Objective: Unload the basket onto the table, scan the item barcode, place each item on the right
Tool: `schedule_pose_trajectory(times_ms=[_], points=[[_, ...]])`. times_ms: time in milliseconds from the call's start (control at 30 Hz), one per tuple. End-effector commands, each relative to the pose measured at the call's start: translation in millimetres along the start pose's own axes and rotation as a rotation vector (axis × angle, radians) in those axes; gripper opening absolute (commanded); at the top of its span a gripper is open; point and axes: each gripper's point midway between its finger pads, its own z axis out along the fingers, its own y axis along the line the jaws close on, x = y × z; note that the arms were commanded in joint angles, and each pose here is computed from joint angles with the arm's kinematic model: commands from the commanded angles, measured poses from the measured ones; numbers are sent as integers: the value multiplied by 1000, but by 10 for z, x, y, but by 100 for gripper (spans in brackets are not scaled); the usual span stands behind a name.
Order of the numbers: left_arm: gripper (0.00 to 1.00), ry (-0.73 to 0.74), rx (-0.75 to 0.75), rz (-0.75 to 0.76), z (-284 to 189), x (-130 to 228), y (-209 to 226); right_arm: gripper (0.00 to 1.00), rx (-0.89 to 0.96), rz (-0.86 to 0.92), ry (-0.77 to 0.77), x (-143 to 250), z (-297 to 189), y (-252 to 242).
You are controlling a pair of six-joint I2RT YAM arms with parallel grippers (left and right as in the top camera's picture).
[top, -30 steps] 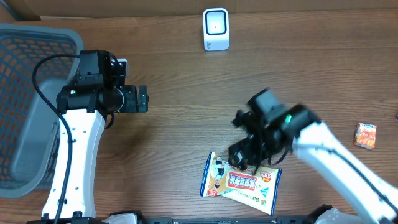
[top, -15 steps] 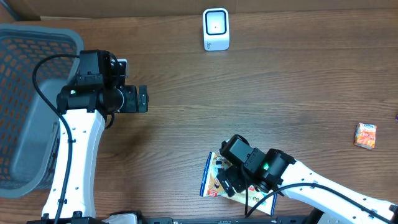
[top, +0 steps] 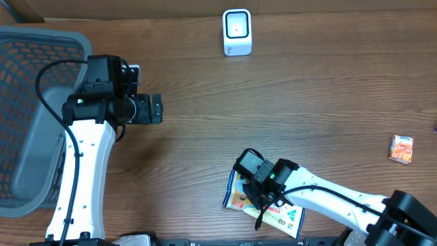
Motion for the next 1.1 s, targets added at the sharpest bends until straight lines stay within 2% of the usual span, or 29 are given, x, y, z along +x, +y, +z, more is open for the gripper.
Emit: schedule_pose_trajectory(times_ms=[0, 33, 67, 233, 400, 467, 567, 700, 733, 800, 867, 933, 1067], points=[[100, -12, -7, -12, -34, -21, 21, 13, -70, -12, 24, 21, 51, 130], [100, -12, -7, -12, -34, -21, 21, 4, -93, -12, 19, -3, 38, 174], [100, -12, -7, -12, -34, -21, 21, 4, -143, -14, 8, -57, 0, 271], [100, -12, -7, -12, -34, -21, 21, 4, -374, -42, -89, -505, -417, 730], [100, -13, -7, -12, -34, -22, 21, 4, -649, -77, -285, -1148, -1114, 1057], [100, -12, -7, -12, -34, -21, 21, 4, -706, 22, -348, -1383, -1254, 975], [100, -12, -7, -12, -34, -21, 21, 4, -655, 149, -411, -1619, -1235, 613], [100, -12, -7, -12, -34, -21, 21, 4, -418, 308, -480, -1810, -1015, -41], [100, -12, -7, -12, -34, -21, 21, 4, -397, 296, -501, -1864, -984, -95], [100, -12, -7, -12, -34, -21, 21, 4, -483, 213, -548, -1989, -1052, 52], [100, -12, -7, -12, -34, -21, 21, 4, -734, 35, -625, -2117, -1345, 456], [100, -12, -7, -12, -34, -20, 21, 4, -888, -74, -680, -2173, -1561, 665], [100, -12, -7, -12, -34, -21, 21, 4, -977, -22, -635, -2222, -1468, 727]])
